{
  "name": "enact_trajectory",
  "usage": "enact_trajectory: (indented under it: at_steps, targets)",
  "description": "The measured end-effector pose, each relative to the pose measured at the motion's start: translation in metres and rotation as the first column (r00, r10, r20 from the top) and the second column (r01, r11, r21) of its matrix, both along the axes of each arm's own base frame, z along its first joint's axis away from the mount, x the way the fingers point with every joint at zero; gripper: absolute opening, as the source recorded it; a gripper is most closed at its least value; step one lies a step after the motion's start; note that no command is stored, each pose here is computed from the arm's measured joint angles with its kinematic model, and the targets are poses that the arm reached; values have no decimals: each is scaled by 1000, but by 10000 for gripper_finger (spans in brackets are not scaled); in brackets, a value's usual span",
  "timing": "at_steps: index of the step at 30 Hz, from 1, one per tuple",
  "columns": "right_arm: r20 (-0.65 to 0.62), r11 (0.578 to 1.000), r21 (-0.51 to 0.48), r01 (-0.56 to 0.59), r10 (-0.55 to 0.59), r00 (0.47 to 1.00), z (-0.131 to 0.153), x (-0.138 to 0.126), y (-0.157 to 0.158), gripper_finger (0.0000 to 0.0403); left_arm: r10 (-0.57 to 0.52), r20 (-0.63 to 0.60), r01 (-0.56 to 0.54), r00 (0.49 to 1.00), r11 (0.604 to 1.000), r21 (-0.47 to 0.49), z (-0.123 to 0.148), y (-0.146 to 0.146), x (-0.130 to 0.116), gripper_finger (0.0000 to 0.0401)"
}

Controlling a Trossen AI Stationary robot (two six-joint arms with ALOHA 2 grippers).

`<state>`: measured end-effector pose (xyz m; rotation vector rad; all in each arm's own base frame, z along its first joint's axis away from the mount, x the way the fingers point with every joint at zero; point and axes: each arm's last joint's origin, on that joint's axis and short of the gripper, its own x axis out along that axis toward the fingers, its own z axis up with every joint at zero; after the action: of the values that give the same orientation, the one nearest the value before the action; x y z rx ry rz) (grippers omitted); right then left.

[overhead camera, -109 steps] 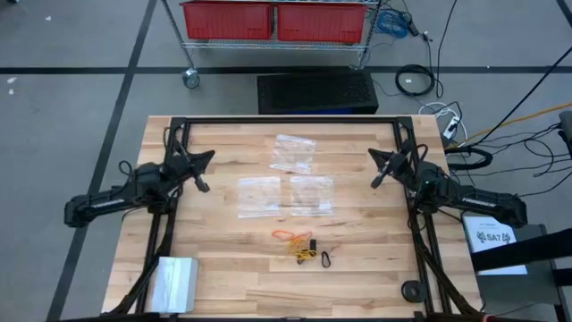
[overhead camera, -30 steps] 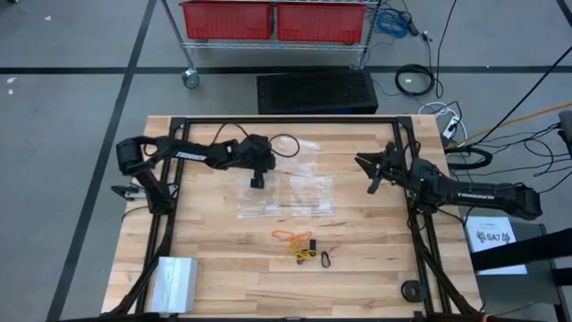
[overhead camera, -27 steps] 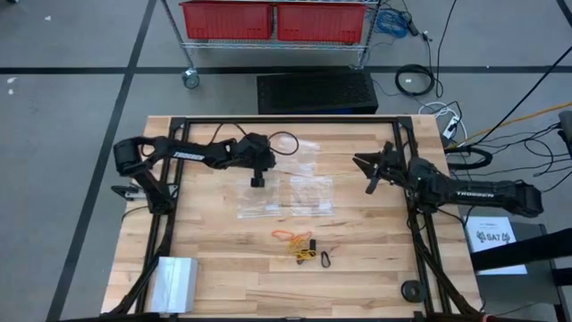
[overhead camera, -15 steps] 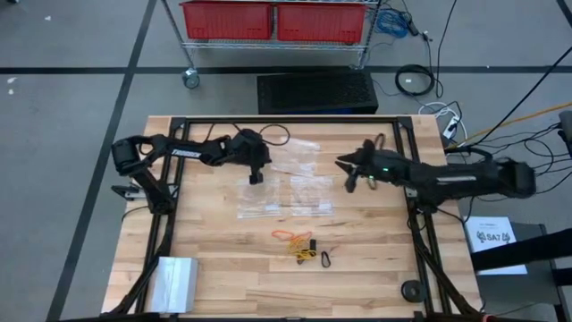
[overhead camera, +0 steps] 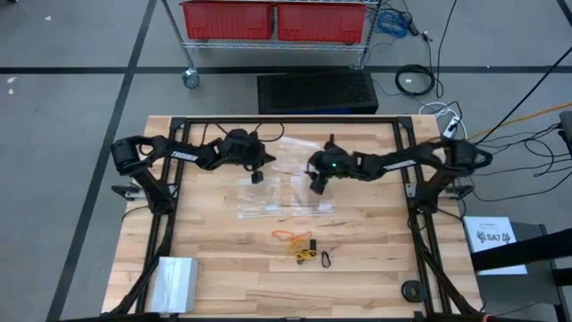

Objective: Sort rubber bands
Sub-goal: Open the top zip bag

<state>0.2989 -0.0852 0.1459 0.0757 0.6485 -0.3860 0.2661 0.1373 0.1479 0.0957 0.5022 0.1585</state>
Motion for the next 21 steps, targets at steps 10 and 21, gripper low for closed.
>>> enact_trajectory:
  at_steps: [10, 21]
  targets:
    - [-94, 1000, 0, -22, 22, 995, -21, 23, -4, 194, 10, 38, -12, 999, 999, 34, -6, 0, -10, 0]
    - [-84, 999, -19, -33, 31, 996, -4, 19, -2, 204, -139, -172, 175, 975, 961, 216, -12, -18, 9, 82]
